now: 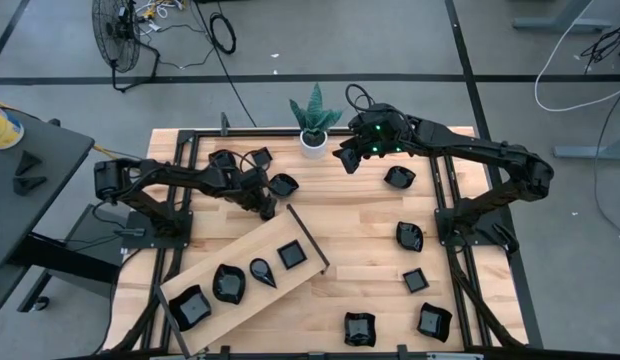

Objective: Pick & Place Mini shaped plates
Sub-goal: Stack the black drop shaped plate on top of the black drop shaped plate on the shelf

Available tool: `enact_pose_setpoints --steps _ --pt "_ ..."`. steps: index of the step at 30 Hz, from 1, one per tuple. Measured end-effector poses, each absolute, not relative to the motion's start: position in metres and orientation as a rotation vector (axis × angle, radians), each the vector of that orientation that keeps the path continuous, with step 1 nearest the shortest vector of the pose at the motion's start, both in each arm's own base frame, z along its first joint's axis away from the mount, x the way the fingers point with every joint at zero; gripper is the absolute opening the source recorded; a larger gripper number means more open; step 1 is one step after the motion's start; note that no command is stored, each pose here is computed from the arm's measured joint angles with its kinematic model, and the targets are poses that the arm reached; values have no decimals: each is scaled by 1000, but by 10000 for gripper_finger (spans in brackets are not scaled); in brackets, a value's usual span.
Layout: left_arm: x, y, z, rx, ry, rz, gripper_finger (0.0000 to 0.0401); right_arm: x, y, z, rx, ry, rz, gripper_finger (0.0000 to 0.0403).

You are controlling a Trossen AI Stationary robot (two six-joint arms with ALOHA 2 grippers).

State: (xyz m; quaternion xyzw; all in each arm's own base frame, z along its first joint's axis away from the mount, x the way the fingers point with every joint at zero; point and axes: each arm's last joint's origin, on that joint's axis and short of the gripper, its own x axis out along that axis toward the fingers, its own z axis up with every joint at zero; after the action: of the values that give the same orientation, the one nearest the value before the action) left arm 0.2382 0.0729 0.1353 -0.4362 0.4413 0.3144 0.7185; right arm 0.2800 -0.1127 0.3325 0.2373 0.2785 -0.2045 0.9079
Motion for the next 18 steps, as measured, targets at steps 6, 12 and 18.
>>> enact_pose_setpoints --steps 6,12,18 --pt "232 70 149 -984 956 677 2 280 -113 333 490 574 -421 204" --pt "216 67 169 -963 939 708 1 280 -113 333 489 574 -421 204" --pt "203 62 198 -918 869 656 1 280 -113 333 489 570 -420 204"
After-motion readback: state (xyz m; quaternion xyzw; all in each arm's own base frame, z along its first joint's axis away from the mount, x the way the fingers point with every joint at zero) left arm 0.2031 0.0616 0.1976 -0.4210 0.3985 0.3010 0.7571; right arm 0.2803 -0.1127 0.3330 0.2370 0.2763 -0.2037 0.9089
